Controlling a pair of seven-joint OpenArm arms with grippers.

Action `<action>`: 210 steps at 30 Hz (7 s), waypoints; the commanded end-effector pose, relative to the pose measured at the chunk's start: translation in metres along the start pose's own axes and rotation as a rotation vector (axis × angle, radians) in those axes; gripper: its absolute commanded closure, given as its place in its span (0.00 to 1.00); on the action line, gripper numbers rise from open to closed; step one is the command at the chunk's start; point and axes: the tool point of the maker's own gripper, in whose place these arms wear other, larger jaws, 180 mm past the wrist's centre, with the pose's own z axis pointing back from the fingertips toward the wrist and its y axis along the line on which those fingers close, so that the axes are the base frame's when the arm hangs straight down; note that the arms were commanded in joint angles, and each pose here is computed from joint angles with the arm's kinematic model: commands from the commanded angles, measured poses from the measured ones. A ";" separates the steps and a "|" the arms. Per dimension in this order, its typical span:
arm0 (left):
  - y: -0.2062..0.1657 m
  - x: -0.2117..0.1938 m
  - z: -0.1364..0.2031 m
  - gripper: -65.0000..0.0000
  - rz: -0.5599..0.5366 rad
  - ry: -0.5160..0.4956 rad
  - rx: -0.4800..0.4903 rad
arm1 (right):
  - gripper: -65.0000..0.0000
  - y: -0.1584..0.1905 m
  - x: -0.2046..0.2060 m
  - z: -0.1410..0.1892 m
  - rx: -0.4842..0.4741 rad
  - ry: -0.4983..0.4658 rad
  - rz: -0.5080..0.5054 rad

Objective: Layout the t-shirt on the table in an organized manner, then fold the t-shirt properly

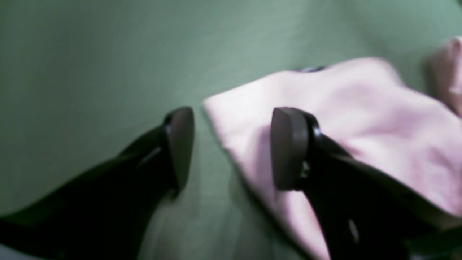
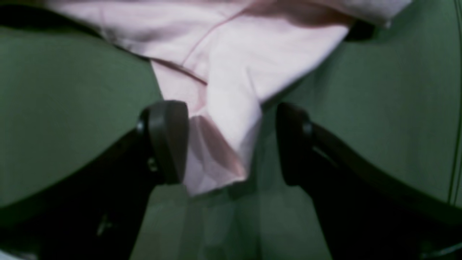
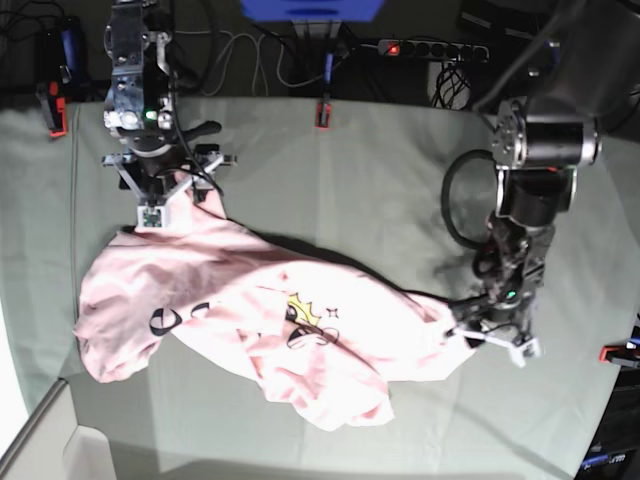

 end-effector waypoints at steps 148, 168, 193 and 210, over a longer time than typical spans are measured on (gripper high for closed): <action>-0.151 0.349 0.346 1.00 -0.321 -0.966 -0.564 | 1.00 -0.094 0.392 0.328 -0.329 -1.776 0.135; -0.053 0.299 0.128 1.00 -0.082 -0.525 -0.196 | 1.00 -0.054 0.461 0.037 -0.102 -1.018 0.051; -0.006 0.168 0.057 0.22 0.040 -0.167 -0.136 | 0.37 -0.036 0.400 -0.055 -0.093 -0.633 0.204; 0.011 -0.094 0.142 0.22 0.190 0.195 -0.174 | 0.37 -0.072 0.255 -0.034 -0.125 -0.609 0.180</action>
